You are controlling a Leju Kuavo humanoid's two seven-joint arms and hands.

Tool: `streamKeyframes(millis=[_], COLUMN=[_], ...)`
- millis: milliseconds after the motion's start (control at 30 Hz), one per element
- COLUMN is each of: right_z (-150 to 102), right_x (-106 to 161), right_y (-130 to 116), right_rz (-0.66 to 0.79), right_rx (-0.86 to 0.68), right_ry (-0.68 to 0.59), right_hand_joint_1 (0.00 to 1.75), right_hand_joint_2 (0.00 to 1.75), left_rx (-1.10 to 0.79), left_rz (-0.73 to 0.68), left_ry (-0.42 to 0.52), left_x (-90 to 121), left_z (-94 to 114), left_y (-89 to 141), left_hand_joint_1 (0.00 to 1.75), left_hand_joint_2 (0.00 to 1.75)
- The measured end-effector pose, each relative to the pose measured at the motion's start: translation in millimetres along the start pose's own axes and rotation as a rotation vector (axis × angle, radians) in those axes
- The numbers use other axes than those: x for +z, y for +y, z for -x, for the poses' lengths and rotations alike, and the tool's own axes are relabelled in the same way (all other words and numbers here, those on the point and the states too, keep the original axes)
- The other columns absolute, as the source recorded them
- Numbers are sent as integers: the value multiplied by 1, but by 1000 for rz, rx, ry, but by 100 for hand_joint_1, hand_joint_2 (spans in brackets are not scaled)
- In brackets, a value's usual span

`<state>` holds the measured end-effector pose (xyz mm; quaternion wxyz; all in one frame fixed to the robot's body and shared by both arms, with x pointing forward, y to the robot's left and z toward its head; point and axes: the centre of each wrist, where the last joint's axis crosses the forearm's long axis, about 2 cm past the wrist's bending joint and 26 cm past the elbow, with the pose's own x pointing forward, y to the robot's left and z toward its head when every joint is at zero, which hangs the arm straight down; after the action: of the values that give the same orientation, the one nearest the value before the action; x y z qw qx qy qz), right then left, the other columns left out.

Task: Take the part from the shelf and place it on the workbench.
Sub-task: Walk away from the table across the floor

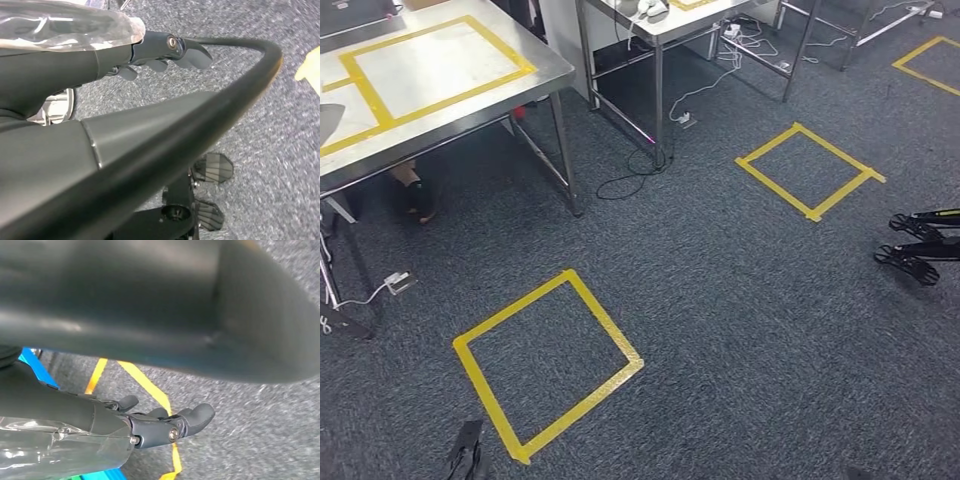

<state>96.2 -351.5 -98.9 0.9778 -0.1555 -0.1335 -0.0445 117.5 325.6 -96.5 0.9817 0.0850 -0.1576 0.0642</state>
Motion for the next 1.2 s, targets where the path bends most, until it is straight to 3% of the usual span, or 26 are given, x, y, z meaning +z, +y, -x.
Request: streamKeyframes(millis=[1200], right_z=[-12], right_x=[-1], right_y=[-2], right_rz=[-4], right_rx=[3], right_ry=[-28], right_hand_joint_1=[0], right_hand_joint_2=[0], left_rx=[-6], left_rz=[4], left_ry=[13], left_x=[1], left_z=[15], left_y=[3], left_hand_joint_1=[0], left_hand_joint_2=[0])
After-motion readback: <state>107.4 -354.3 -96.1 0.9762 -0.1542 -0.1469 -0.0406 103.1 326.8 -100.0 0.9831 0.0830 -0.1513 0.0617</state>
